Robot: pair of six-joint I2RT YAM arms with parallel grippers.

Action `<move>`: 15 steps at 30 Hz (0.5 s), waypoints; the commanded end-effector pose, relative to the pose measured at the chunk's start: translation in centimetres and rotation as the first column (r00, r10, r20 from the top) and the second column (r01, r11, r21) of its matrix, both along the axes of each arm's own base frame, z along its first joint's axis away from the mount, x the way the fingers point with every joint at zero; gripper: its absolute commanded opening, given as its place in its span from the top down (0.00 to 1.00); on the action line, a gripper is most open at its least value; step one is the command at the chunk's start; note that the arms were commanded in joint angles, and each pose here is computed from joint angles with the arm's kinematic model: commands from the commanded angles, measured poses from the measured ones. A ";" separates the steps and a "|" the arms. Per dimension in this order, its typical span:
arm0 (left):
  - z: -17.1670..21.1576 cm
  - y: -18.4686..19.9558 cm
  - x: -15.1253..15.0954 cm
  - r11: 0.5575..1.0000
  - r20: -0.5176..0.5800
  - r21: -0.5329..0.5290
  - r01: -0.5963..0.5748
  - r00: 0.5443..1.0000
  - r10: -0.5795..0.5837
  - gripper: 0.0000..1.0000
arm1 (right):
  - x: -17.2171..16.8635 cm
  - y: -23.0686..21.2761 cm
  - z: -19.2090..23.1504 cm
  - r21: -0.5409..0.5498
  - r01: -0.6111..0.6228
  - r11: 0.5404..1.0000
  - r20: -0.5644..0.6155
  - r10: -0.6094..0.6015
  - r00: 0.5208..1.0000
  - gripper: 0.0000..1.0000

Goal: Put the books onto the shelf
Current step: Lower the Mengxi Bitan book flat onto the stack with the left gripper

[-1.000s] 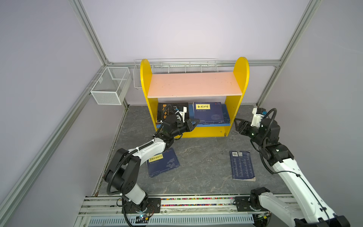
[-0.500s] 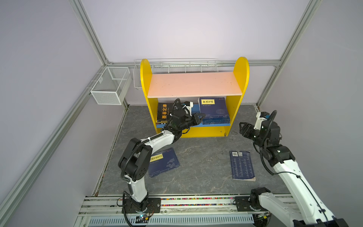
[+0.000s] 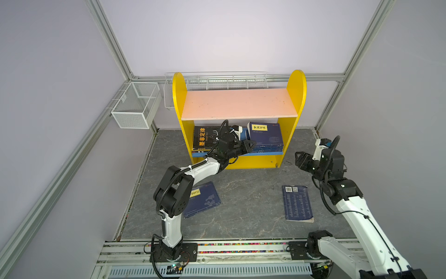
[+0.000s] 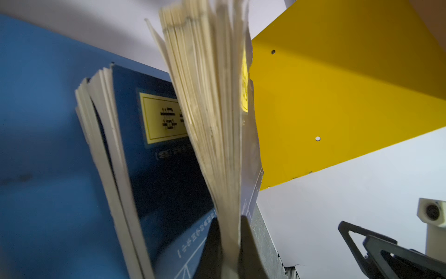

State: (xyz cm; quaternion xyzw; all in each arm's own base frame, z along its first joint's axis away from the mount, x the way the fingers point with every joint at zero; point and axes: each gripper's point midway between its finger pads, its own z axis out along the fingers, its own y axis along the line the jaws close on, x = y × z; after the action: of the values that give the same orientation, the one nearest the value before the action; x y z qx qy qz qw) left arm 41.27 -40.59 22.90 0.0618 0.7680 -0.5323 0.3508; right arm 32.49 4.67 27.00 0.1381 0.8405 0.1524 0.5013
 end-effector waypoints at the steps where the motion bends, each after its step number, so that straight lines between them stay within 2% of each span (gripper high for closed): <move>1: 1.0 -1.2 -0.5 0.999 0.013 -0.013 0.034 0.999 -0.034 1.00 | -0.4 -0.2 -0.6 -0.012 -0.009 1.000 -0.006 0.008 1.000 0.34; 2: 0.9 -1.2 -0.5 0.999 0.013 -0.005 0.031 0.999 -0.031 1.00 | -0.4 -0.1 -0.5 -0.011 -0.012 1.000 -0.004 0.012 1.000 0.34; 4: 1.0 -1.3 -0.5 0.999 0.014 0.006 0.031 0.999 -0.031 0.88 | -0.5 0.0 -0.5 -0.007 -0.015 1.000 -0.003 0.015 1.000 0.34; 8: 1.6 -1.4 -0.7 0.999 0.016 0.006 0.035 0.999 -0.035 0.81 | -0.4 0.1 -0.6 -0.003 -0.020 1.000 -0.007 0.020 1.000 0.34; 15: 1.9 -2.2 -1.6 0.996 0.019 0.064 0.063 0.998 -0.064 0.53 | -0.4 0.1 -0.7 0.002 -0.024 1.000 -0.009 0.024 1.000 0.34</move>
State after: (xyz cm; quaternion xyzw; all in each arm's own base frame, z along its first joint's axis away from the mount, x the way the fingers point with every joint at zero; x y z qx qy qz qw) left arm 40.14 -41.92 22.85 0.0778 0.7864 -0.5172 0.3287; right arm 32.27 4.83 26.72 0.1336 0.8432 0.1586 0.4961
